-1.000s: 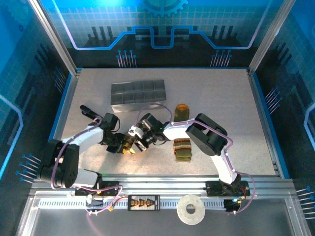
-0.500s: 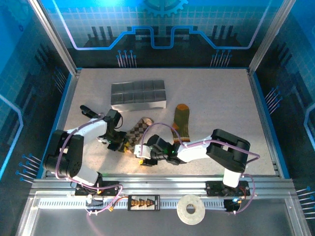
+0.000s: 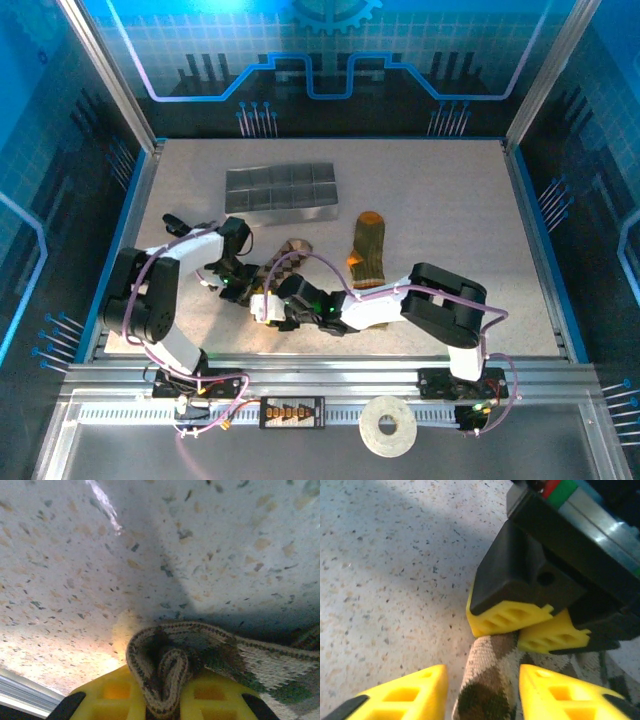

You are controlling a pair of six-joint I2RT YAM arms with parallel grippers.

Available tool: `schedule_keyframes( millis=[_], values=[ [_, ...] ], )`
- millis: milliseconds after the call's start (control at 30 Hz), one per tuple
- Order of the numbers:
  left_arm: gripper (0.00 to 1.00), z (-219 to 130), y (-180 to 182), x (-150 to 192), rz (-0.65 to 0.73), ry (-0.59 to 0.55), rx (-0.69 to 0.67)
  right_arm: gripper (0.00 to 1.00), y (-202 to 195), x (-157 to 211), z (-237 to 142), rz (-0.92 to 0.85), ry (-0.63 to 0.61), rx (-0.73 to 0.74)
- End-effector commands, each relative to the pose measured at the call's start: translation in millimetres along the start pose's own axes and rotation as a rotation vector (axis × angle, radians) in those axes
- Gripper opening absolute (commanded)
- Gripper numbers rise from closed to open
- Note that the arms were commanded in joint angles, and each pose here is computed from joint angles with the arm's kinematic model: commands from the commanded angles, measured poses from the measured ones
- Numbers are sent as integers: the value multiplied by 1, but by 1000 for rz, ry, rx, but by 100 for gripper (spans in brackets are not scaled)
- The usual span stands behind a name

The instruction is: Roll the socks

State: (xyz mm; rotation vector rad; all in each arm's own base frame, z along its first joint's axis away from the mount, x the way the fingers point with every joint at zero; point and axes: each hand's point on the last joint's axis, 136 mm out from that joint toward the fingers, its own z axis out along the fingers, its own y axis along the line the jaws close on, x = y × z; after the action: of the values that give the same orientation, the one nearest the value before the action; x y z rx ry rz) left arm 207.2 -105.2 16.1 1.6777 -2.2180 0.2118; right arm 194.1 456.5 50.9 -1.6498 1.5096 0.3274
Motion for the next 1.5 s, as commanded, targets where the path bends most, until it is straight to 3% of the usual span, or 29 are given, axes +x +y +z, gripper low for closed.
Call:
schedule_keyframes(
  millis=[0, 233, 400, 533, 867, 1000, 1100, 1267, 1467],
  values=[
    [10, 15, 45, -17, -46, -86, -208, 34, 9, 11, 12, 8, 48, -25],
    [10, 13, 41, -16, -29, -82, -198, 31, 8, 40, 22, 45, 141, -9],
    [10, 13, 41, -17, -18, -82, -212, 45, -6, 43, 19, 34, 145, 76],
    [10, 13, 43, -18, -15, -86, -224, 47, -10, 39, 16, -11, 133, 90],
    [10, 13, 39, -17, -15, -83, -218, 22, 0, 38, 24, 19, 143, 36],
    [11, 10, 34, -17, 2, -86, -193, 10, 3, 47, 23, 113, 167, -13],
    [21, -2, 28, -14, 24, -102, -144, 3, 18, 69, 22, 229, 227, -117],
    [50, -26, 22, -8, 50, -133, -10, 0, 49, 101, 21, 432, 309, -299],
    [69, -40, 30, -4, 58, -151, 88, 0, 66, 129, 20, 563, 391, -370]
  ],
)
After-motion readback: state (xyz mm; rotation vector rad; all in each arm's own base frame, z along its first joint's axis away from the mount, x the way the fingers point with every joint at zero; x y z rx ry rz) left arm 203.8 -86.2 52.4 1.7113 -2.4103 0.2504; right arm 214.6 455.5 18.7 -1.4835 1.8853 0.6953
